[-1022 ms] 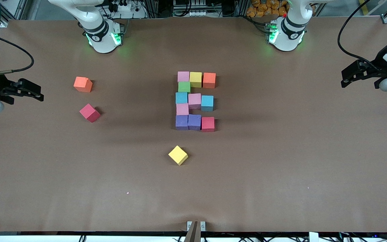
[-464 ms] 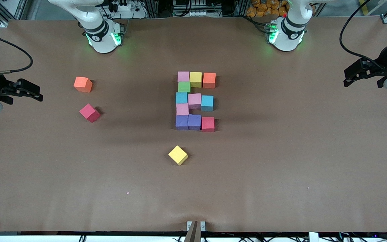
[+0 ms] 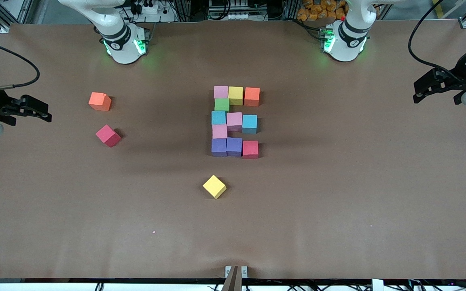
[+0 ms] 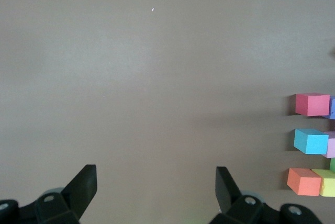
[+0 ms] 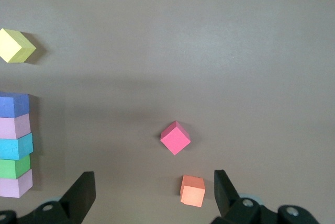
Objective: Arrange 11 blocks into digit 3
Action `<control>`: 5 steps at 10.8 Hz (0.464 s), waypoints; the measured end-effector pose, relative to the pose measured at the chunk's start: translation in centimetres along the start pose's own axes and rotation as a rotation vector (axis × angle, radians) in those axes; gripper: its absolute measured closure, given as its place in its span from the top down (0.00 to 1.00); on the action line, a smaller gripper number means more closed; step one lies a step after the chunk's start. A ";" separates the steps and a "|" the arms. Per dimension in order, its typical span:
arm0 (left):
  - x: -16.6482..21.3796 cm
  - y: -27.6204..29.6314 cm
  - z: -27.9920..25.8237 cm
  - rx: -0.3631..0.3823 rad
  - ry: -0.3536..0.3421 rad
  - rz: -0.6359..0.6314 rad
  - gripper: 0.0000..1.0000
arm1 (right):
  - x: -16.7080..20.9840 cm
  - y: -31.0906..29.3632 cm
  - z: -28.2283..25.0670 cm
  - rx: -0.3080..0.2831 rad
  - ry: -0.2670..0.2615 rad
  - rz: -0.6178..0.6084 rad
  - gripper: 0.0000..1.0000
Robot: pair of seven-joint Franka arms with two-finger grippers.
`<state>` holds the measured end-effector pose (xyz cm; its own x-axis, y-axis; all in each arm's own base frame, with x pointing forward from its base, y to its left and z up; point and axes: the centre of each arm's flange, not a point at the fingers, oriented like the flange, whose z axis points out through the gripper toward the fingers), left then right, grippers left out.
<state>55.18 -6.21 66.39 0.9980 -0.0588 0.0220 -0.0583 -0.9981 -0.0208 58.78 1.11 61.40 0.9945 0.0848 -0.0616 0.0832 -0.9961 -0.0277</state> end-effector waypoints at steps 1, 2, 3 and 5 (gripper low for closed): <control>0.0 0.1 0.0 0.000 0.000 0.002 1.00 | 0.0 0.2 0.1 0.000 -0.001 0.003 1.00; 0.0 0.1 0.0 0.000 0.000 0.003 1.00 | 0.0 0.4 0.1 0.001 -0.002 0.007 1.00; 0.0 0.2 0.0 0.000 0.001 0.001 1.00 | 0.1 0.5 0.1 0.001 0.004 0.008 1.00; 0.0 0.0 0.0 0.000 0.000 -0.039 1.00 | 0.3 0.4 0.1 0.002 0.011 0.006 1.00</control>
<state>55.18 -6.25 66.41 0.9995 -0.0203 0.0231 -0.0198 -0.9996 -0.0199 59.09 0.74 61.23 0.9956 0.0783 -0.0507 0.0768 -0.9966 -0.0294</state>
